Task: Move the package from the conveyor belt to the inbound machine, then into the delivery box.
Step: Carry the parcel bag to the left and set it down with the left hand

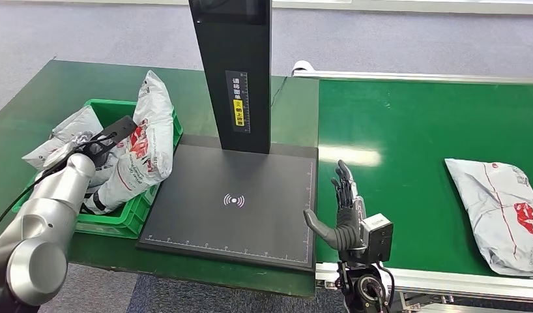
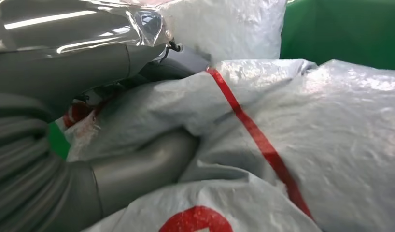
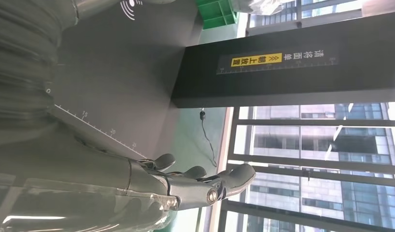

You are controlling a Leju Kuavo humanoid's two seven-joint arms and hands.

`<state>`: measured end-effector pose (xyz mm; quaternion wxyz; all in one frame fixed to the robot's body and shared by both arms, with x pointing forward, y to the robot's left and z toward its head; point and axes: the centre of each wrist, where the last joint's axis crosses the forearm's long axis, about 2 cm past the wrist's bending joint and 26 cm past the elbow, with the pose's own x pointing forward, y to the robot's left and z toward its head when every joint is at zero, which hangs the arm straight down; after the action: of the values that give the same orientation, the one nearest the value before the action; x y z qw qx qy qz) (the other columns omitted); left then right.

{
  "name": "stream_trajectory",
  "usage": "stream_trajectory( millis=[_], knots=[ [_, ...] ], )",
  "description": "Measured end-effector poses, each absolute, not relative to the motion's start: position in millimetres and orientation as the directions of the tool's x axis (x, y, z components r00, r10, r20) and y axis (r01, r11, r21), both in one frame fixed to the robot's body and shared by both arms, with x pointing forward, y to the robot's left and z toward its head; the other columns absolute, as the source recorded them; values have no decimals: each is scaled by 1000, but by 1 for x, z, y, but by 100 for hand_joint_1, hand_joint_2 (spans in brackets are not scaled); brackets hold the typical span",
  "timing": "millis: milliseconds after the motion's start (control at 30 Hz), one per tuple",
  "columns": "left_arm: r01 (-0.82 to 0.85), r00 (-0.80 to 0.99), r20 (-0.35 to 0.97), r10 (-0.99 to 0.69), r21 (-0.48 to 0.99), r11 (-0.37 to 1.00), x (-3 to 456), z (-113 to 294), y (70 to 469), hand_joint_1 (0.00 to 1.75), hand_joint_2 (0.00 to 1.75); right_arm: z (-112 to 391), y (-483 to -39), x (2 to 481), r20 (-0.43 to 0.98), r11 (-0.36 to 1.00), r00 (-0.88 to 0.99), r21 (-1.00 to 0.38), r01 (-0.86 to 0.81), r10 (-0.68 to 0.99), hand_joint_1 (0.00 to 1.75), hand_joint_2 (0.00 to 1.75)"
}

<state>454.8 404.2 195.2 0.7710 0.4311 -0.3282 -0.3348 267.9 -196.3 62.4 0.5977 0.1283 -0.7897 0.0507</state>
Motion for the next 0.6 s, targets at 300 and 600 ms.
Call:
stream_trajectory(
  millis=[300,600],
  knots=[
    [100,581,246,-776,924,368,453,190,398,0,0,60,-197,262,961,963,-236,79,-256,-141,0,175],
    [-436,357,503,-787,835,336,446,192,397,0,0,61,-199,257,959,967,-237,95,-236,-153,0,175]
  ],
)
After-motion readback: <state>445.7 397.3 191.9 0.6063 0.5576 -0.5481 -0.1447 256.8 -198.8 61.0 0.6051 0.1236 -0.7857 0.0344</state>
